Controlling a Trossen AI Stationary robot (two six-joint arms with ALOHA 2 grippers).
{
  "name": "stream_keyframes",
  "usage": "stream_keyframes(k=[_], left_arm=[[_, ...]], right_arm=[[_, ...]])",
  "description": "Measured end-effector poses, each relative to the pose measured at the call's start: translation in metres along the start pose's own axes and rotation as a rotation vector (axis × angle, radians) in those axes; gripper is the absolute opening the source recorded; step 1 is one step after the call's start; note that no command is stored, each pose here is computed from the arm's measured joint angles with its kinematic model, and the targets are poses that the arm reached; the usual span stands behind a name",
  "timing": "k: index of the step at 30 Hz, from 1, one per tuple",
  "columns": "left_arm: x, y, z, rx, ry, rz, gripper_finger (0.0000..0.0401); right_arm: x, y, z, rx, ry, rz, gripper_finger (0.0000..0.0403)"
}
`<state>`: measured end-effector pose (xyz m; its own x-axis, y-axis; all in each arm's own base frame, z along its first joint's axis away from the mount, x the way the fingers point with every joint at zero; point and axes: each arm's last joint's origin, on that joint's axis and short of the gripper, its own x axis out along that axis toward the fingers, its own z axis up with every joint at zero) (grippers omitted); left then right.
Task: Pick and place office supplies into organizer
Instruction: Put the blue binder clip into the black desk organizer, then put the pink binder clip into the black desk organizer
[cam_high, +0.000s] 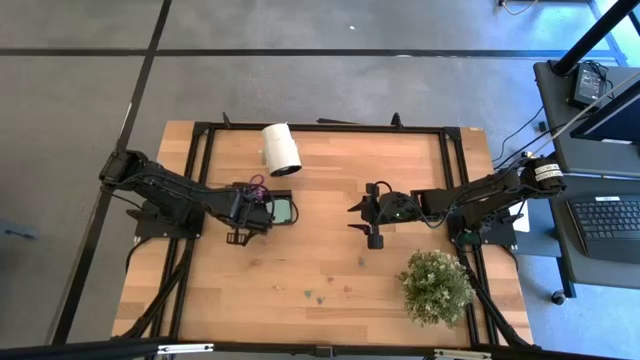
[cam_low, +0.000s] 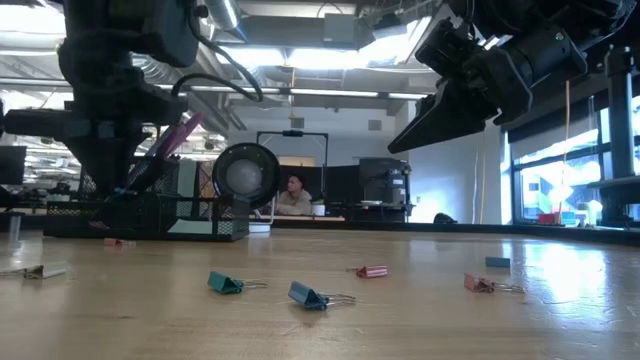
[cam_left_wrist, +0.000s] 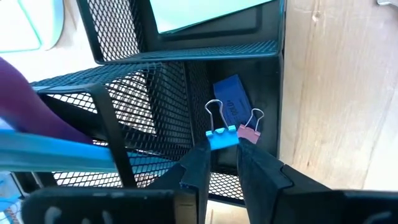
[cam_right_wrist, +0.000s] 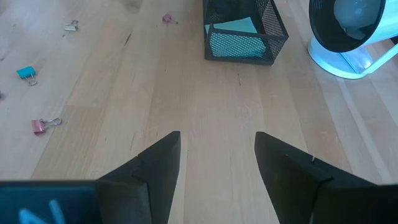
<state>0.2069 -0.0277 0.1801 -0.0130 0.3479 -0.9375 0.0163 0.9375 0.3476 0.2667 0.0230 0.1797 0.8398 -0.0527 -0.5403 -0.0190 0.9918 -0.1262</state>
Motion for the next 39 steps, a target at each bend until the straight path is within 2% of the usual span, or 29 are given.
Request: stream_keyframes(k=[14,26,34,36,39], left_arm=[[0.000,0.000,0.000,0.007,0.000,0.001,0.0093],[-0.006,-0.006,-0.004,0.228,0.029,-0.024,0.0108],[-0.025,-0.006,0.009,0.153,-0.054,-0.053,0.0112],[-0.029,-0.010,0.011,0.202,-0.077,-0.094,0.0112],[-0.034,-0.020,0.014,0.335,-0.145,-0.143,0.0112]], right_arm=[[0.000,0.000,0.000,0.000,0.000,0.000,0.0210],[0.000,0.000,0.000,-0.003,0.000,0.000,0.0210],[0.000,0.000,0.000,-0.003,0.000,0.000,0.0210],[0.000,0.000,0.000,-0.003,0.000,0.000,0.0210],[0.000,0.000,0.000,-0.004,0.001,0.000,0.0210]])
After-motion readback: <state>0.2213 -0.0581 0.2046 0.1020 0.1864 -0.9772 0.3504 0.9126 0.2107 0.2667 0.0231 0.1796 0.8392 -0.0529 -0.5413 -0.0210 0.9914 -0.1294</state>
